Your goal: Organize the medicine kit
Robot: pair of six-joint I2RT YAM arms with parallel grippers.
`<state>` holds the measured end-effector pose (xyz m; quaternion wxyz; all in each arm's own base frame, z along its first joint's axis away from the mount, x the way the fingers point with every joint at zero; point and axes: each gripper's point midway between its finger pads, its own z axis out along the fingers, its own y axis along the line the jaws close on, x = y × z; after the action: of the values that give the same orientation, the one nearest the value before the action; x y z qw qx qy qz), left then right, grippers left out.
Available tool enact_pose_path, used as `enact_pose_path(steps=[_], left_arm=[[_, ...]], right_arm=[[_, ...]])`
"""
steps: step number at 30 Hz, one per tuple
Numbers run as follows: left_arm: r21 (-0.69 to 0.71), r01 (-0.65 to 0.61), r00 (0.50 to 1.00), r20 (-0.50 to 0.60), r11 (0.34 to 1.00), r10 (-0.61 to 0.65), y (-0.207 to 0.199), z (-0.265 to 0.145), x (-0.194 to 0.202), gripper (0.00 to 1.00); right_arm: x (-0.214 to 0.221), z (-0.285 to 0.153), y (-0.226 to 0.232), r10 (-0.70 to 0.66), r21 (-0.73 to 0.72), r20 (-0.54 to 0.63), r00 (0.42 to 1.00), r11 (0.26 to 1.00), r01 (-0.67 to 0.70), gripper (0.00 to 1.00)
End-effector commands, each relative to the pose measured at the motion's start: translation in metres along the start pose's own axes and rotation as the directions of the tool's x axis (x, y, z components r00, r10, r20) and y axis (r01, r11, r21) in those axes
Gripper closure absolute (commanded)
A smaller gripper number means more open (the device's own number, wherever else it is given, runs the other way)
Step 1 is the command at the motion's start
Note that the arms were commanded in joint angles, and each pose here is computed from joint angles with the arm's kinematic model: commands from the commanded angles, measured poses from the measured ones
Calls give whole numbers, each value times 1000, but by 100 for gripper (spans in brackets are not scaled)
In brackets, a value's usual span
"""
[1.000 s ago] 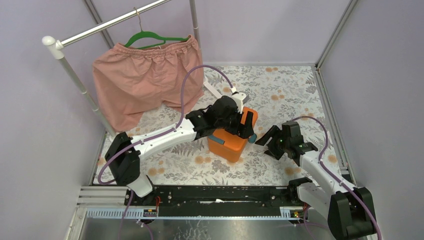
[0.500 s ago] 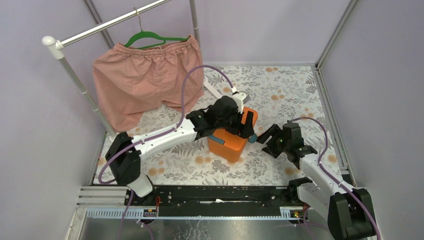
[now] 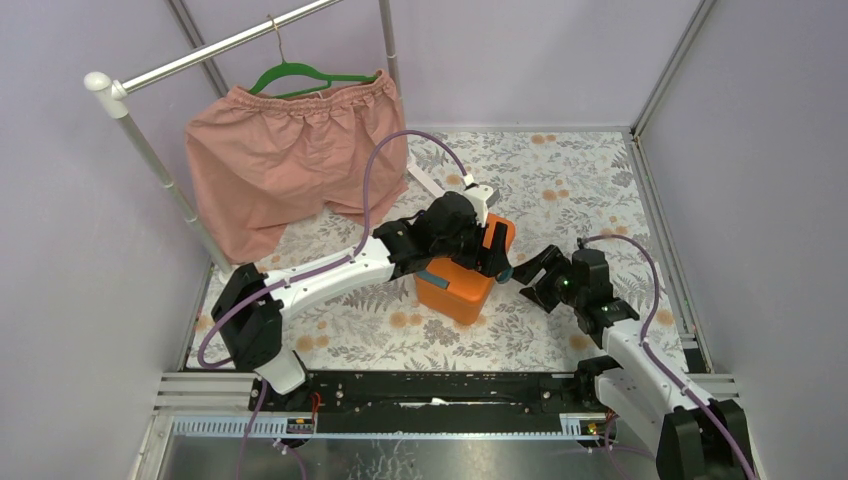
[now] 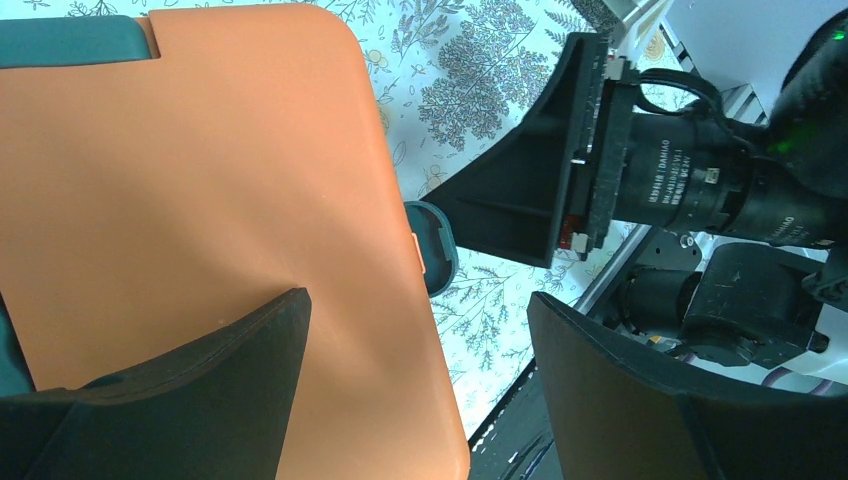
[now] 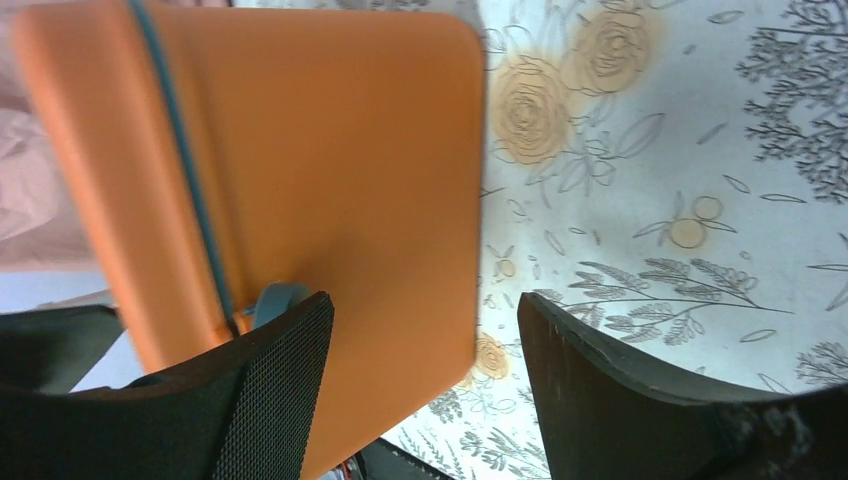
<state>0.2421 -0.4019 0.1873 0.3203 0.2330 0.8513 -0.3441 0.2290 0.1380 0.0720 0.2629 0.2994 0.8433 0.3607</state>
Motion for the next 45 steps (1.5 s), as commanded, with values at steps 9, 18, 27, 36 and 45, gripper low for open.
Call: enact_pose_path(steps=[9,18,27,36,45], left_arm=[[-14,-3,998,-62,1000,2,5,12,19,12],[-14,-2,998,-60,1000,1,5,12,19,12],[-11,-1,998,-64,1000,0,4,14,20,12],[-6,-1,998,-70,1000,0,4,16,21,13],[9,-2,996,-89,1000,2,1,20,26,13]], right_arm=[[-1,-7,42,-37,-159,-38,999,987,31,23],[-7,-18,51,-70,-150,-12,997,986,68,21],[-5,-25,56,-81,-155,-23,996,985,77,20],[-2,-26,63,-93,-187,-51,994,979,82,19],[-3,-28,71,-104,-213,-52,993,973,91,17]])
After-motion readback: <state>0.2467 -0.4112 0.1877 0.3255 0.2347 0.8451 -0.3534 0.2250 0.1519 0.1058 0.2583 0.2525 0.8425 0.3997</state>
